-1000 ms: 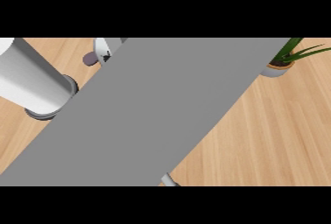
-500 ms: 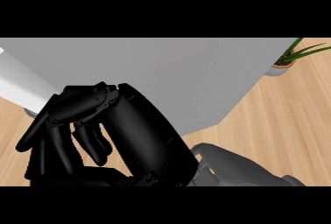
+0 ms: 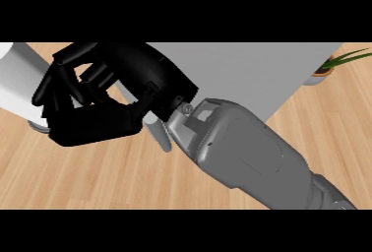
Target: Pick up the wine, place it into the cabinet and close the cabinet
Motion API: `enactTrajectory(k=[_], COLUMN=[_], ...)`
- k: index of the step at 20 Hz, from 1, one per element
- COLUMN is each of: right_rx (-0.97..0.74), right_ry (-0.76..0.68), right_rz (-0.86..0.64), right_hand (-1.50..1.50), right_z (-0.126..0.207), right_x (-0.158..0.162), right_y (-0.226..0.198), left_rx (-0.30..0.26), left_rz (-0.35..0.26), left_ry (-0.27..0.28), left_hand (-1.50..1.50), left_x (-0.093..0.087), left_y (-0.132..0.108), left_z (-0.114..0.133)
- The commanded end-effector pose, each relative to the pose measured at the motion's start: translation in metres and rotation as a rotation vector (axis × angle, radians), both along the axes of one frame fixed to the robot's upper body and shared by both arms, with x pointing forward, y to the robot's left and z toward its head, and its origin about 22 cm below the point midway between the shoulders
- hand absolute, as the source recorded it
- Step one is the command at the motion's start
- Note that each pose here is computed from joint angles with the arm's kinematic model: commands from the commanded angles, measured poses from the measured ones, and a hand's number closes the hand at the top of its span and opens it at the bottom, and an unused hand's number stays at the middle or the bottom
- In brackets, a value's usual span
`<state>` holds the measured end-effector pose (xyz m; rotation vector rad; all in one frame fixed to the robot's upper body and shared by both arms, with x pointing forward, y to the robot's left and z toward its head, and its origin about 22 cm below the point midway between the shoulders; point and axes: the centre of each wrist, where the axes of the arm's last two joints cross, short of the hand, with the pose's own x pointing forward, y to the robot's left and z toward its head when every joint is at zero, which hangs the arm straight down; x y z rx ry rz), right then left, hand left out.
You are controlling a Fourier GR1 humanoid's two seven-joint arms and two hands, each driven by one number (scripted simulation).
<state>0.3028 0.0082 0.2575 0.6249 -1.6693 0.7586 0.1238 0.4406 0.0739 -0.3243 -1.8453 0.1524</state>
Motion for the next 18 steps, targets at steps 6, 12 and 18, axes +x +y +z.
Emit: enactTrajectory(k=[6, 12, 18], right_rx=[-0.285, -0.266, -0.180], right_ry=[0.187, 0.284, 0.340], right_rz=[0.416, 0.425, 0.491], right_hand=[1.50, 1.50, 1.50], right_z=[-0.030, -0.039, -0.057], right_x=[0.035, 0.063, 0.089], right_y=[0.013, 0.017, 0.000], left_rx=[-0.052, -0.033, -0.033], left_rz=[-0.033, -0.028, -0.009], left_ry=[-0.050, -0.039, -0.045], left_hand=[-1.50, -1.50, -1.50], left_x=[0.002, -0.008, -0.007], left_y=[0.007, 0.021, 0.030], left_z=[0.000, 0.003, 0.003])
